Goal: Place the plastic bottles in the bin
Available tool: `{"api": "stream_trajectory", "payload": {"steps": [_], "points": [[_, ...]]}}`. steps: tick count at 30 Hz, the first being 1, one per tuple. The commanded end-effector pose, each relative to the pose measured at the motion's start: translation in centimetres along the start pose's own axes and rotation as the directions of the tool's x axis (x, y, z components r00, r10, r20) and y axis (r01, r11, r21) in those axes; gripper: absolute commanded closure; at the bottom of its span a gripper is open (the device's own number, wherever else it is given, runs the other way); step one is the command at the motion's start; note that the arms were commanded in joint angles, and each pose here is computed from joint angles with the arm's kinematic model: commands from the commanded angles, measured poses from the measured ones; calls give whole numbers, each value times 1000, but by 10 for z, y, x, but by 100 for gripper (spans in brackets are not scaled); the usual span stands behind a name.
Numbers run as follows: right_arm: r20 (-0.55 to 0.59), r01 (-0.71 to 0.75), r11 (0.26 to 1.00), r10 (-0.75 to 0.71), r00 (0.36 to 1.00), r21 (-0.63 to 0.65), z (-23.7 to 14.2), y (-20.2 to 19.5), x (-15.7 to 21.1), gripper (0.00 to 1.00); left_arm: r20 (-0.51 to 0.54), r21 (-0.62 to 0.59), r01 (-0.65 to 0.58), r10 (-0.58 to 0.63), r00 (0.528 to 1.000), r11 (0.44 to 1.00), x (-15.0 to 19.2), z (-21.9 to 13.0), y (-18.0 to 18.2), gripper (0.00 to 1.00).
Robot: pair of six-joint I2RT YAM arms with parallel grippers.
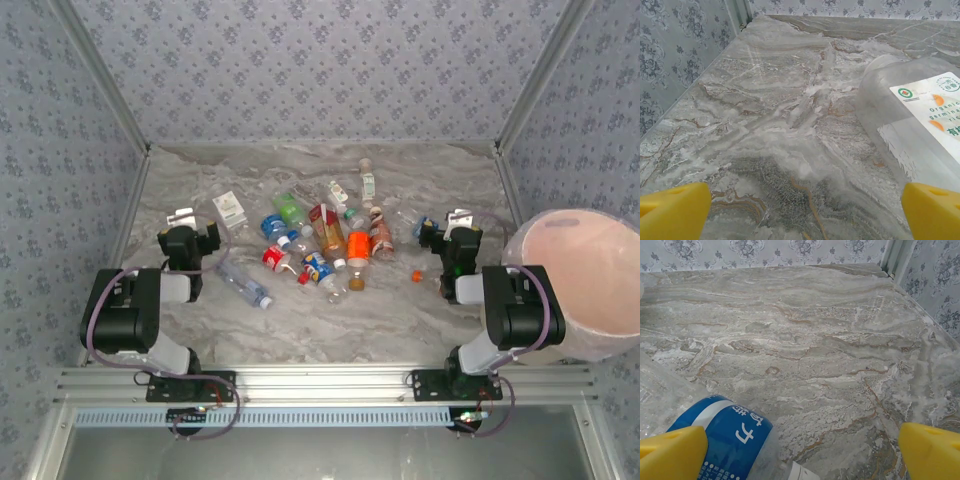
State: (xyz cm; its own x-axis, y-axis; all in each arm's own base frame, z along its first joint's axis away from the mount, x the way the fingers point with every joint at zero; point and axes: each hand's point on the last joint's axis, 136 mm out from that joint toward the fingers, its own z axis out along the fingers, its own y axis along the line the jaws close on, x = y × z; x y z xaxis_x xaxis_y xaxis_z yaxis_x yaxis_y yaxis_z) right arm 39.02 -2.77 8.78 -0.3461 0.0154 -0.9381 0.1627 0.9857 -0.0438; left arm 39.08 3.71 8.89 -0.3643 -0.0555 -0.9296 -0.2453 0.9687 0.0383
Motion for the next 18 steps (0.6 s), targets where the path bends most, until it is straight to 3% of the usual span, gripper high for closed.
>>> {"api": "stream_trajectory", "payload": {"steps": [1,18], "points": [[4,11,1000,-11,1000,28,-2,-5,1,0,21,-2,6,-6,1000,1000,-3,-1,1,2],[-3,1,1000,-1,1000,14,-2,-5,2,0,21,-1,6,-6,1000,1000,-3,-1,1,2]]}}
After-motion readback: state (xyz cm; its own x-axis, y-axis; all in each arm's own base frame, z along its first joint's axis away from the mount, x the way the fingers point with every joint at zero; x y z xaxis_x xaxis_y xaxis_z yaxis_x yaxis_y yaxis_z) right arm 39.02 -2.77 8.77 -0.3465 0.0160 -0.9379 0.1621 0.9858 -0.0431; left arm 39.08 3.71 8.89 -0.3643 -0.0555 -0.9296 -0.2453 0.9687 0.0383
